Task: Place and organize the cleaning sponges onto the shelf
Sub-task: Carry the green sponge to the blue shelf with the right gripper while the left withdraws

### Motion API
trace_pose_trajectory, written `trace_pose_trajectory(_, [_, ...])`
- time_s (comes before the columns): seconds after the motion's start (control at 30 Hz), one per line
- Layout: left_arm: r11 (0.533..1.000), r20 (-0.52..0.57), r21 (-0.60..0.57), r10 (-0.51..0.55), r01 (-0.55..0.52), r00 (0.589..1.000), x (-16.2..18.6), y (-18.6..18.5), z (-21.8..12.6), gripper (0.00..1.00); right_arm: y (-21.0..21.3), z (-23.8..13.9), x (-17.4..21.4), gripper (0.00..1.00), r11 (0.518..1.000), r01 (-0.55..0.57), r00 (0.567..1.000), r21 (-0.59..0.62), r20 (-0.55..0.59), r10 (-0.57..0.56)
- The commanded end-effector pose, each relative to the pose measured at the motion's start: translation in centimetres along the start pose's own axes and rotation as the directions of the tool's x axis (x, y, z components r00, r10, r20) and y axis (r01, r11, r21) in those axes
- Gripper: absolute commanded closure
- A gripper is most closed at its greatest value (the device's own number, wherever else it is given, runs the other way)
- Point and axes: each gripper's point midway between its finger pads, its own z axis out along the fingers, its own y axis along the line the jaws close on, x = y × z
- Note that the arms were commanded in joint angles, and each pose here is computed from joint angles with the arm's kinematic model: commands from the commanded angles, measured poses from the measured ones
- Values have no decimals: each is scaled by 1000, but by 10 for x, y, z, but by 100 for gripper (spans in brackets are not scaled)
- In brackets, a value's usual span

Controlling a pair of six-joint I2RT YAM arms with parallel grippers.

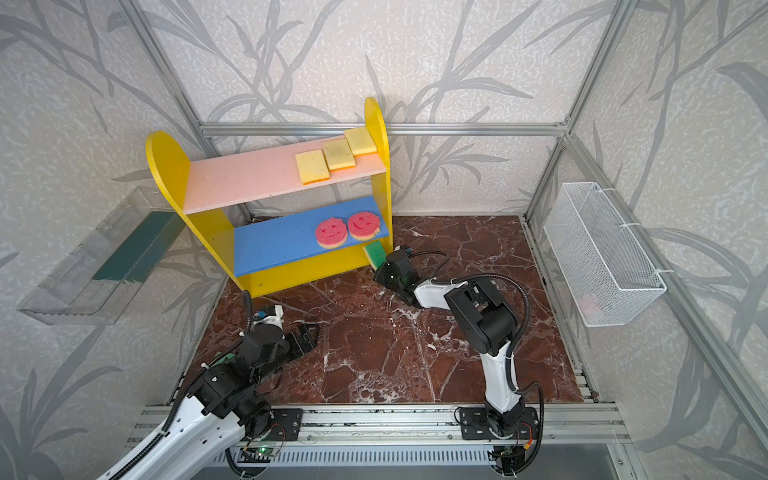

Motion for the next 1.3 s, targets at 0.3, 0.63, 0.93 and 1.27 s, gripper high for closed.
trace_pose_trajectory(0.3, [999, -41, 35, 34, -33, 999, 11, -4, 14, 8, 27, 40, -35, 77, 987, -52, 995, -154, 82, 65])
trace_pose_trajectory(0.63, [999, -39, 20, 28, -27, 999, 8, -3, 14, 8, 28, 41, -34, 32, 979, -27, 998, -201, 42, 36])
trace_pose_trajectory(0.93, [1000, -32, 1, 21, -21, 999, 2, -5, 9, 8, 20, 31, -25, 17, 977, -2, 1000, -213, 1, 2])
trace_pose_trajectory(1.27, [1000, -24, -26, 5, -5, 1000, -2, -1, 1, 8, 23, 32, -31, 70, 951, -36, 999, -306, -12, 34])
